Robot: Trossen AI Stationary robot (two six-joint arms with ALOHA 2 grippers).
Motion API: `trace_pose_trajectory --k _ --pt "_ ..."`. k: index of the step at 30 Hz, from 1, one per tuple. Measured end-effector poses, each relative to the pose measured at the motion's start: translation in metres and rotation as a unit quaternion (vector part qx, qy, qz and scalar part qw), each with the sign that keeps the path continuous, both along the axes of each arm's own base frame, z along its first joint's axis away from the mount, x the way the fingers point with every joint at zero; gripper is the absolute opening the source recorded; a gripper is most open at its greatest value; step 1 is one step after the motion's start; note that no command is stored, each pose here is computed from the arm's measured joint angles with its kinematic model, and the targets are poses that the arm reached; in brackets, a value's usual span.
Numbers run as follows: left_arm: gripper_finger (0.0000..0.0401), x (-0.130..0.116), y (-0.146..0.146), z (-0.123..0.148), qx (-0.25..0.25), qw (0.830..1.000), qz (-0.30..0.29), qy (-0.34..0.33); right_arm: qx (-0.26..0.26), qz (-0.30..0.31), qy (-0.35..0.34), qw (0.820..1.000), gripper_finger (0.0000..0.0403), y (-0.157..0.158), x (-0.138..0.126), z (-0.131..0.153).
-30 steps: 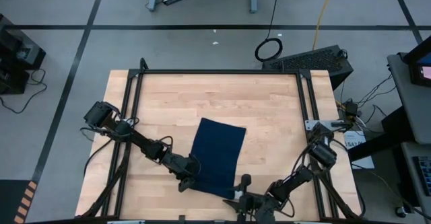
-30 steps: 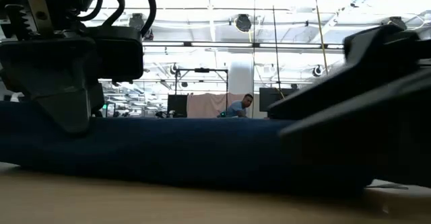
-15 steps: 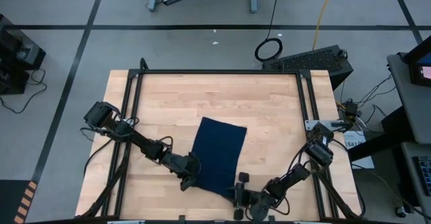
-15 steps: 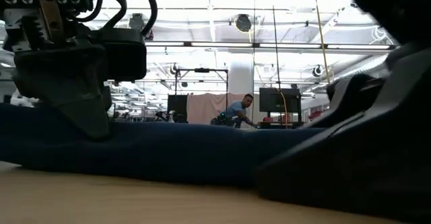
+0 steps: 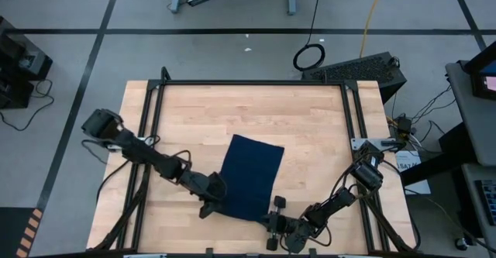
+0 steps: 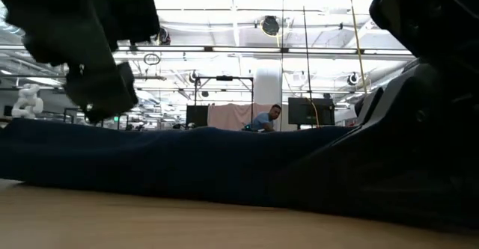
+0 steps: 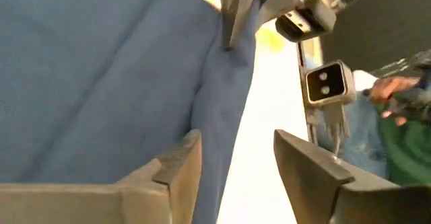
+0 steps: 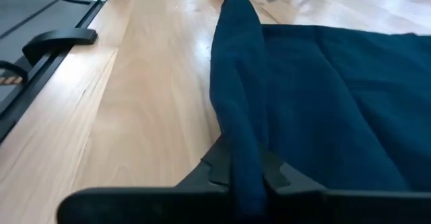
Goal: Roll towel
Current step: Roll the dark blue towel
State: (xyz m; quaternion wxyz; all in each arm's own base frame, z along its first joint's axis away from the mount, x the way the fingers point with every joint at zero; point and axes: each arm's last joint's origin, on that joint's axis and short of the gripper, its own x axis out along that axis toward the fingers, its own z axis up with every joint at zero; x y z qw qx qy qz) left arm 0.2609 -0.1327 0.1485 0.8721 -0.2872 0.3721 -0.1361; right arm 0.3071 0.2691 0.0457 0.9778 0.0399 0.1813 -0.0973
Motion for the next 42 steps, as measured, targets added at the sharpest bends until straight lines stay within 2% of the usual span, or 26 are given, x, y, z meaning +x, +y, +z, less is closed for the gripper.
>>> trace_pose_trajectory --k 2,5,7,10,16,20,25,29,37,39,42 --pt "0.02 -0.006 -0.003 0.01 0.033 0.999 0.0 -0.03 0.016 -0.007 -0.002 1.0 0.0013 -0.001 0.001 0.0" --pt "0.0205 -0.015 -0.017 0.018 0.124 0.988 0.013 -0.096 0.049 -0.021 -0.004 0.999 0.0016 -0.001 0.0 -0.001" --pt "0.0206 -0.023 -0.03 0.015 0.181 0.976 0.003 -0.123 0.059 -0.026 -0.001 0.998 0.0015 -0.002 0.0 -0.002" --pt "0.0206 -0.032 -0.046 0.007 0.24 0.961 -0.012 -0.139 0.078 -0.027 0.001 0.997 0.0013 -0.002 0.0 -0.002" --pt "0.0206 -0.044 -0.067 -0.012 0.286 0.946 -0.028 -0.147 0.115 -0.036 -0.001 0.993 0.0013 -0.003 0.001 -0.002" --pt "0.0206 -0.045 -0.071 -0.03 0.313 0.94 -0.037 -0.13 0.123 -0.038 -0.003 0.992 0.0013 -0.003 0.001 -0.002" --pt "0.0206 -0.044 -0.069 -0.038 0.381 0.913 -0.025 -0.142 0.124 -0.036 -0.003 0.992 0.0013 -0.003 0.001 -0.001" --pt "0.0206 -0.043 -0.068 -0.038 0.394 0.908 -0.035 -0.141 0.13 -0.036 -0.007 0.991 0.0013 -0.002 0.002 0.0" --pt "0.0202 -0.034 -0.059 -0.04 0.36 0.924 -0.056 -0.118 0.136 -0.032 -0.014 0.99 0.0013 -0.001 0.002 0.002" --pt "0.0188 -0.031 -0.054 -0.041 0.35 0.93 -0.044 -0.104 0.136 -0.031 -0.015 0.99 0.0013 -0.001 0.002 0.002" --pt "0.0144 -0.027 -0.048 -0.043 0.334 0.937 -0.057 -0.088 0.138 -0.029 -0.016 0.99 0.0013 0.0 0.002 0.002"
